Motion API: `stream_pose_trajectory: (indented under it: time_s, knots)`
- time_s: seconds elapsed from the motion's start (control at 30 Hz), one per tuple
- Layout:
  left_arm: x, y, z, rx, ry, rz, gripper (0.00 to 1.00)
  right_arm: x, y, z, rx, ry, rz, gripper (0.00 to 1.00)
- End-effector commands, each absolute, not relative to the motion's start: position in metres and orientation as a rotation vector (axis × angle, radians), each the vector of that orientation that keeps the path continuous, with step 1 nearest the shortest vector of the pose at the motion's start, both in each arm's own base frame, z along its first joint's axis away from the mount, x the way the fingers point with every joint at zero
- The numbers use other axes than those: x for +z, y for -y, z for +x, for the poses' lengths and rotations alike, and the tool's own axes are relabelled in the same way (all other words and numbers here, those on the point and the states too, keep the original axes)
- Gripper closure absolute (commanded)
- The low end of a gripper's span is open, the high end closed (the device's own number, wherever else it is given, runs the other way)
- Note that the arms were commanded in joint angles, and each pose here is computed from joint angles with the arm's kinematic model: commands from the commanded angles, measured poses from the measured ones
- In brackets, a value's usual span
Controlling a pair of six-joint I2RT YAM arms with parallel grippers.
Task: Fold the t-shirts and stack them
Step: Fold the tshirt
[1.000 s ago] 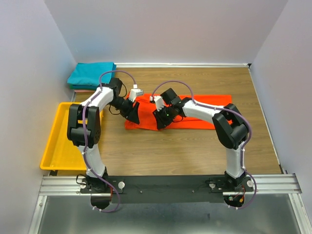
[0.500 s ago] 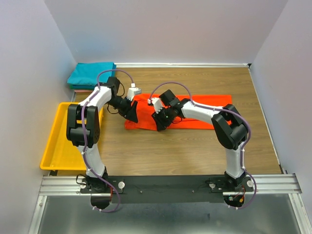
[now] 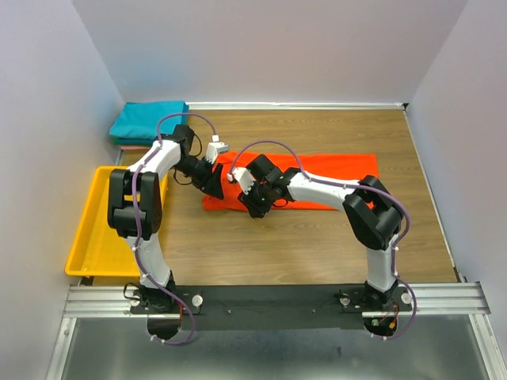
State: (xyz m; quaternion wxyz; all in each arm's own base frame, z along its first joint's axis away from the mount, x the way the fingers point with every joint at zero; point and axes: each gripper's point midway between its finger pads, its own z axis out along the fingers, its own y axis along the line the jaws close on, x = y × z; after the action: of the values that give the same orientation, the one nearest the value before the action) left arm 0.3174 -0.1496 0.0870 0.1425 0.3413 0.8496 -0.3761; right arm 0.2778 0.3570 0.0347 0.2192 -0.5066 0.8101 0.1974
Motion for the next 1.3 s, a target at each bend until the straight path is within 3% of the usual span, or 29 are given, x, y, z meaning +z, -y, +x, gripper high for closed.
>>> stream_pose_trajectory:
  time_s: [0.0, 0.4, 0.83, 1.03, 1.1, 1.27]
  knots:
    - [0.091, 0.148, 0.319, -1.086, -2.428, 0.994, 0.43, 0.018, -0.340, 0.287, 0.409, -2.265, -1.424, 0.58]
    - [0.087, 0.146, 0.320, -1.100, -2.437, 0.991, 0.43, 0.031, -0.341, 0.290, 0.395, -2.204, -1.457, 0.58]
    - [0.087, 0.144, 0.322, -1.093, -2.441, 0.982, 0.43, -0.013, -0.321, 0.292, 0.261, -2.257, -1.519, 0.59]
    - [0.089, 0.142, 0.326, -1.087, -2.441, 0.979, 0.43, -0.027, -0.313, 0.290, 0.226, -2.277, -1.552, 0.82]
    - [0.091, 0.142, 0.328, -1.088, -2.437, 0.978, 0.43, -0.028, -0.312, 0.293, 0.199, -2.276, -1.553, 0.99]
    - [0.094, 0.139, 0.328, -1.106, -2.421, 0.976, 0.43, -0.009, -0.320, 0.299, 0.222, -2.239, -1.530, 0.99]
